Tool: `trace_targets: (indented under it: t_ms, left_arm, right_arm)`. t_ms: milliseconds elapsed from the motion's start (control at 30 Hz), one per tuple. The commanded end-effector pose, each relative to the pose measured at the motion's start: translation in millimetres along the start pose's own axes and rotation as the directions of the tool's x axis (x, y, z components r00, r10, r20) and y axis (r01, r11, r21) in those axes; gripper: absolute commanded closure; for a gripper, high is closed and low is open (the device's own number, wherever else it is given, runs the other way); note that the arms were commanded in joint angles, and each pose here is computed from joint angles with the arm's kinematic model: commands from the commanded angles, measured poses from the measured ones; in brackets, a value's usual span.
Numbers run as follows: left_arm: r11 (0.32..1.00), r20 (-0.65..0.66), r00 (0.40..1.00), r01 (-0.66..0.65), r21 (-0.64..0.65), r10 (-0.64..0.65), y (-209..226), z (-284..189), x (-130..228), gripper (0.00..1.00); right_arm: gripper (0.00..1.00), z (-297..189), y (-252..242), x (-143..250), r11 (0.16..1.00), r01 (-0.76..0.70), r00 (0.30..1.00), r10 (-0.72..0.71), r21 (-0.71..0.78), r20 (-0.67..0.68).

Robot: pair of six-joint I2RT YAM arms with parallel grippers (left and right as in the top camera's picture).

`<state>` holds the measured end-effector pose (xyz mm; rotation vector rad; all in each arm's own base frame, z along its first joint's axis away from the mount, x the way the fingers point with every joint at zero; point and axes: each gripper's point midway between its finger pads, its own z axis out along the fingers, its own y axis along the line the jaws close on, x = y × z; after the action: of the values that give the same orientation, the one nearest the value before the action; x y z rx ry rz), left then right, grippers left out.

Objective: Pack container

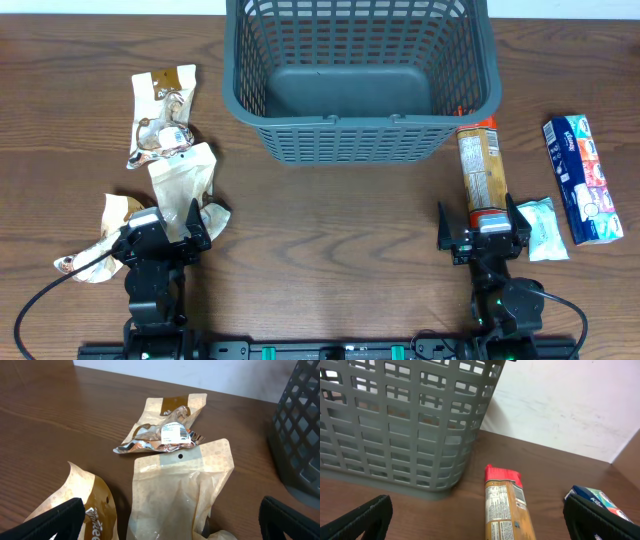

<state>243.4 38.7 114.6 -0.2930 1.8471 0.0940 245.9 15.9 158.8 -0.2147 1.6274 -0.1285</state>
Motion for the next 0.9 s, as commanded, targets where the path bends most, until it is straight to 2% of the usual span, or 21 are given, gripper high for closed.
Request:
trace_targets:
  t_ms: [0,367,433,500,567,700,767,867]
  left_arm:
    - [1.0,-0.045,0.999,-0.001,-0.005,0.001,1.6,2.6,18.5,0.01]
    - [1.0,-0.034,0.999,0.002,-0.004,-0.002,1.2,2.7,15.8,0.01]
    - [1.0,-0.034,0.999,0.001,-0.003,-0.002,1.2,2.7,15.9,0.01]
    - [1.0,-0.034,0.999,0.002,-0.003,-0.002,1.1,2.7,15.8,0.01]
    - [1.0,-0.034,0.999,0.002,-0.003,-0.002,1.1,2.7,15.8,0.02]
    - [1.0,-0.034,0.999,0.002,-0.003,-0.002,1.1,2.7,15.8,0.01]
    - [1.0,-0.034,0.999,0.002,-0.003,-0.002,1.1,2.7,15.8,0.01]
    - [1.0,-0.034,0.999,0.002,-0.003,-0.002,1.1,2.7,15.8,0.01]
  right_arm:
    - [0.01,-0.1,-3.6,1.9,1.0,-0.017,1.0,0.017,0.017,-0.004]
    - [0.01,-0.1,-4.1,0.2,1.0,-0.018,1.0,0.018,0.019,0.002]
    - [0.01,-0.3,-7.8,0.7,0.996,-0.078,0.997,0.077,0.041,0.002]
    - [0.01,-1.9,-20.7,-2.6,0.971,-0.215,0.977,0.213,0.108,0.022]
    - [0.01,-5.8,-32.8,-15.4,0.937,-0.315,0.949,0.309,0.147,0.067]
    - [0.01,-20.8,-56.8,-64.0,0.921,-0.341,0.939,0.323,0.187,0.122]
    - [0.01,-28.2,-72.2,-88.1,0.918,-0.321,0.947,0.304,0.233,0.104]
    - [0.01,-27.3,-84.5,-122.9,0.944,-0.229,0.97,0.24,0.237,-0.021]
